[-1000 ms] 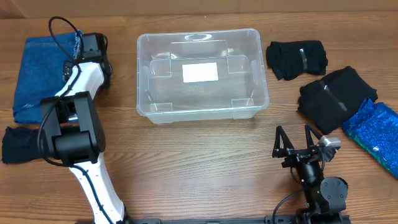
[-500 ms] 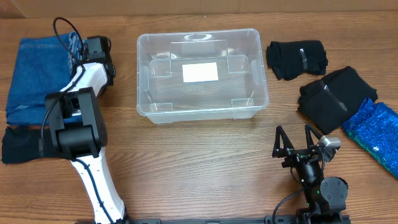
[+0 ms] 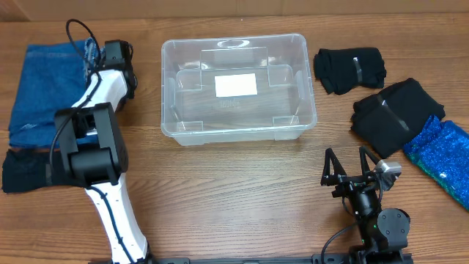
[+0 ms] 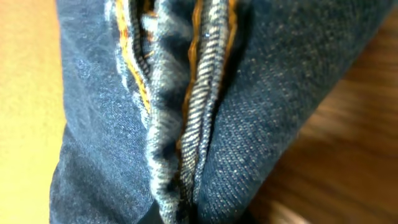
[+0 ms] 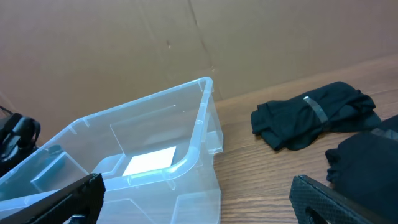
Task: Pack container
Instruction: 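Move the left gripper over the folded blue jeans and grasp them, then lift the jeans with the left gripper and carry them over the bin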
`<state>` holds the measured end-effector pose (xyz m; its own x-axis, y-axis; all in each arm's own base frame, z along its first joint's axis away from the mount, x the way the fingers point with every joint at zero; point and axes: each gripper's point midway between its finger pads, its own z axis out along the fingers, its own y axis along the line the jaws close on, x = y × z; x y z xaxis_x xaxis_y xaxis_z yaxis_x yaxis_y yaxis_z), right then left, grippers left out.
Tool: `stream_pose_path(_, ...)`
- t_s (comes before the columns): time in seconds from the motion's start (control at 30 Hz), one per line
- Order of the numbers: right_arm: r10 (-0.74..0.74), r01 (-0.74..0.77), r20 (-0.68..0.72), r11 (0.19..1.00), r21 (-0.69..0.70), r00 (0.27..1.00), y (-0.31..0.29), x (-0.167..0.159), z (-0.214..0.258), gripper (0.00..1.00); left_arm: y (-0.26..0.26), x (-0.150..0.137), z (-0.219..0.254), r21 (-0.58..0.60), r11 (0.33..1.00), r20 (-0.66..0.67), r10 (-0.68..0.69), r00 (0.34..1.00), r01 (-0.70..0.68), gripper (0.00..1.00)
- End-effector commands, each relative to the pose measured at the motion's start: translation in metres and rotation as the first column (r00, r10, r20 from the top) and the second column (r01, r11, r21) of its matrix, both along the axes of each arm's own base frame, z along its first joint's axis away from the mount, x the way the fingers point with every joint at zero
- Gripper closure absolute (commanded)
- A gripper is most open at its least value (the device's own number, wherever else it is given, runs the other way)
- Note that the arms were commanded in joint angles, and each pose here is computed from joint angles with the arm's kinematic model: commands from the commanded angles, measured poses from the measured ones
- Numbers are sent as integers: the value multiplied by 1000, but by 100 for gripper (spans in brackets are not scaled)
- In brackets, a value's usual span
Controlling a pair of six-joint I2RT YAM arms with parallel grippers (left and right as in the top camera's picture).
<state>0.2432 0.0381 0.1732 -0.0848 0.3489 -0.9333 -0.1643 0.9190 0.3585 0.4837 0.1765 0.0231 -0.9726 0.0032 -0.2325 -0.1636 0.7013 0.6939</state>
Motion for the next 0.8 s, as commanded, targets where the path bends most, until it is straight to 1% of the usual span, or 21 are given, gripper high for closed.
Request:
stream_pose_path(0.0, -1, 1, 4, 1000, -3, 1000, 0, 0, -2, 0, -60, 30, 1, -176, 978, 19, -109, 994, 111, 96)
stream_pose_path(0.13, -1, 1, 4, 1000, -2, 1000, 0, 0, -2, 0, -92, 57, 57, -317, 930, 102, -159, 982, 184, 96)
stream_pose_path(0.2, -1, 1, 4, 1000, -3, 1000, 0, 0, -2, 0, -100, 64, 82, -362, 909, 145, -163, 976, 206, 96)
stream_pose_path(0.27, -1, 1, 4, 1000, -3, 1000, 0, 0, -2, 0, -105, 69, 107, -383, 895, 183, -171, 968, 231, 96)
stream_pose_path(0.53, -1, 1, 4, 1000, -3, 1000, 0, 0, -2, 0, -109, 70, 193, -390, 875, 311, -167, 936, 286, 96)
stream_pose_path(0.67, -1, 1, 4, 1000, -3, 1000, 0, 0, -2, 0, -118, 71, 240, -357, 868, 414, -184, 891, 345, 96)
stream_pose_path(0.77, -1, 1, 4, 1000, -3, 1000, 0, 0, -2, 0, -122, 66, 280, -313, 865, 489, -207, 847, 392, 96)
